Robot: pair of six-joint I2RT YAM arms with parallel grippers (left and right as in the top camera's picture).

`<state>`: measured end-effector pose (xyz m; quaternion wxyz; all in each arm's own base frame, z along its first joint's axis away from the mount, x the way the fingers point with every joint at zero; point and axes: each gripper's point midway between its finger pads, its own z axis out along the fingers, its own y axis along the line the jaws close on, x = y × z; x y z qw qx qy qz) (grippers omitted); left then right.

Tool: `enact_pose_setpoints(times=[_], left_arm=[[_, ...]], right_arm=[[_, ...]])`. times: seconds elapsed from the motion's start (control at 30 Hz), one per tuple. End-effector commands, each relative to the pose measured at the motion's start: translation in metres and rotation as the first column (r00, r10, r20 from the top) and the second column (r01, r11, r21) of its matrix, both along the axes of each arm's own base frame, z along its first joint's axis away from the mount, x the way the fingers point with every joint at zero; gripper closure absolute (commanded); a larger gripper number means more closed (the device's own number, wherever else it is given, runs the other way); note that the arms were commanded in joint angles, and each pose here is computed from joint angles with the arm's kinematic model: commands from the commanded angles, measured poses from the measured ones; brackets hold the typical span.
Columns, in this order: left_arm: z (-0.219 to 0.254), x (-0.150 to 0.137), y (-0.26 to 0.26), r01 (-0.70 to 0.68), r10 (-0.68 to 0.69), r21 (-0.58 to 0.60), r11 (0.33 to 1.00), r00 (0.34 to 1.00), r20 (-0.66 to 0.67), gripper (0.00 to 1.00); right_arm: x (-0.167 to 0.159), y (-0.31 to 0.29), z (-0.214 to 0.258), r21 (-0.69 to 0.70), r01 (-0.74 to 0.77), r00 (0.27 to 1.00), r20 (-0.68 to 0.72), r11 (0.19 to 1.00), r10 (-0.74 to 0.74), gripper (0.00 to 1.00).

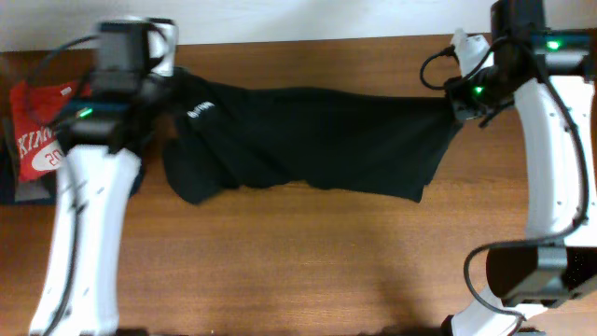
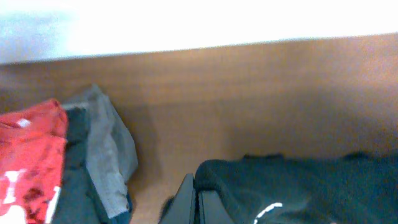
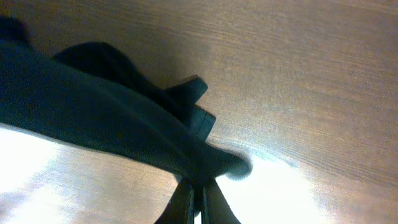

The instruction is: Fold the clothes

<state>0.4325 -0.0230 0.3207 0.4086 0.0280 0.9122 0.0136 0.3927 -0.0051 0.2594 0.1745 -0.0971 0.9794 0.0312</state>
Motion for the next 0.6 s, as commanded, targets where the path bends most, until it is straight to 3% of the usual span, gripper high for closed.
enact_pose_setpoints(times=[0.0, 0.2, 0.33, 0.37, 0.47, 0.57], left_arm=[[0.069, -0.027, 0.003, 0.089, -0.058, -0.174, 0.981, 0.983, 0.175, 1.0], [0.138, -0.079, 0.009, 0.195, -0.104, -0.22, 0.956, 0.924, 0.368, 1.0], [0.187, -0.135, 0.018, 0.167, -0.063, -0.162, 0.973, 0.86, 0.507, 1.0], [0.203, -0.157, 0.021, 0.15, -0.048, -0.139, 0.979, 0.828, 0.559, 1.0], [0.216, -0.175, 0.022, 0.137, -0.039, -0.117, 0.984, 0.797, 0.602, 1.0], [0.207, -0.16, 0.024, 0.142, -0.041, -0.133, 0.981, 0.818, 0.574, 1.0]], right_arm=[[-0.018, -0.003, 0.052, 0.004, 0.071, 0.99, 0.121, 0.997, -0.071, 0.96], [-0.072, 0.0, 0.116, 0.021, 0.092, 0.956, 0.276, 0.995, -0.095, 0.96], [-0.11, 0.002, 0.155, 0.027, 0.098, 0.907, 0.409, 0.995, -0.1, 0.96], [-0.122, 0.003, 0.177, 0.037, 0.103, 0.864, 0.491, 0.994, -0.108, 0.96], [-0.131, -0.008, 0.204, 0.029, 0.172, 0.787, 0.597, 0.985, -0.155, 0.96], [-0.124, -0.017, 0.212, 0.017, 0.217, 0.755, 0.631, 0.976, -0.179, 0.96]])
